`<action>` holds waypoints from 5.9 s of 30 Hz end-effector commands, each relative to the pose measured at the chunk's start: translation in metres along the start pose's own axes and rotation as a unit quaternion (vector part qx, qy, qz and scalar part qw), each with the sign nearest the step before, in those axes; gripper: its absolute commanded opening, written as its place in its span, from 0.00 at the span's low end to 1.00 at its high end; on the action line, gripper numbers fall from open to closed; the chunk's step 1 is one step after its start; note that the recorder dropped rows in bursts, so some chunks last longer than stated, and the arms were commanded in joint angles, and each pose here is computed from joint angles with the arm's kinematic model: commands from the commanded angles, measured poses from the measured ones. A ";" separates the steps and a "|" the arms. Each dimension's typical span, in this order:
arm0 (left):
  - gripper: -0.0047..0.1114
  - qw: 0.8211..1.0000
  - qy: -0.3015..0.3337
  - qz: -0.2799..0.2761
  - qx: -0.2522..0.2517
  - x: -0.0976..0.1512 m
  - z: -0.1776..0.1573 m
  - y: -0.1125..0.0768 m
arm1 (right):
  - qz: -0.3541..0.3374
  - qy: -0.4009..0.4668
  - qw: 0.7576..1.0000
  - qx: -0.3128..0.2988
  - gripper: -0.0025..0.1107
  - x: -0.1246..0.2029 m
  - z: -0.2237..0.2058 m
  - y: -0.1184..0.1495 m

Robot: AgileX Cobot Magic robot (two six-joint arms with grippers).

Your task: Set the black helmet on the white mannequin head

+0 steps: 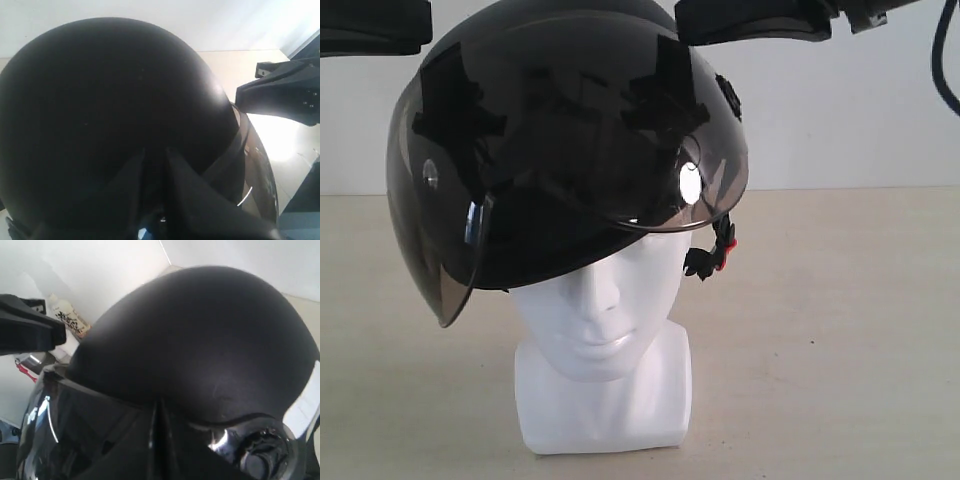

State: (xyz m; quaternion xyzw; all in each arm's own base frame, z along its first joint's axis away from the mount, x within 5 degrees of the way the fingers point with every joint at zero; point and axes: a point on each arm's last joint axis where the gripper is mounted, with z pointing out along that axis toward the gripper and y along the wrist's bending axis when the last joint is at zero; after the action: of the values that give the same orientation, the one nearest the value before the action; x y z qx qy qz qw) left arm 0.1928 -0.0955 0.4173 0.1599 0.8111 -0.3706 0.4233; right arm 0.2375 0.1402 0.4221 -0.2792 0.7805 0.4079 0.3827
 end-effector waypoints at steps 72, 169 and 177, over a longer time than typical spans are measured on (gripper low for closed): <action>0.08 0.996 0.081 -0.004 0.044 0.028 0.016 -0.013 | 0.051 0.143 0.987 0.049 0.02 0.069 0.034 -0.003; 0.08 0.992 0.064 0.048 -0.099 -0.019 0.036 0.038 | 0.198 -0.014 0.950 0.242 0.02 0.079 0.030 -0.066; 0.08 0.992 0.077 0.040 -0.090 -0.016 0.038 0.038 | 0.189 -0.041 0.965 0.177 0.02 0.071 0.035 -0.057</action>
State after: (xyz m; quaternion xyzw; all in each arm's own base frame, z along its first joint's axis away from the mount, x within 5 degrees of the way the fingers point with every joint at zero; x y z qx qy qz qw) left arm 0.2466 -0.0952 0.3991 0.1789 0.8633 -0.2528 0.3985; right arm 0.2531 0.1285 0.3232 -0.0267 0.8709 0.3280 0.3652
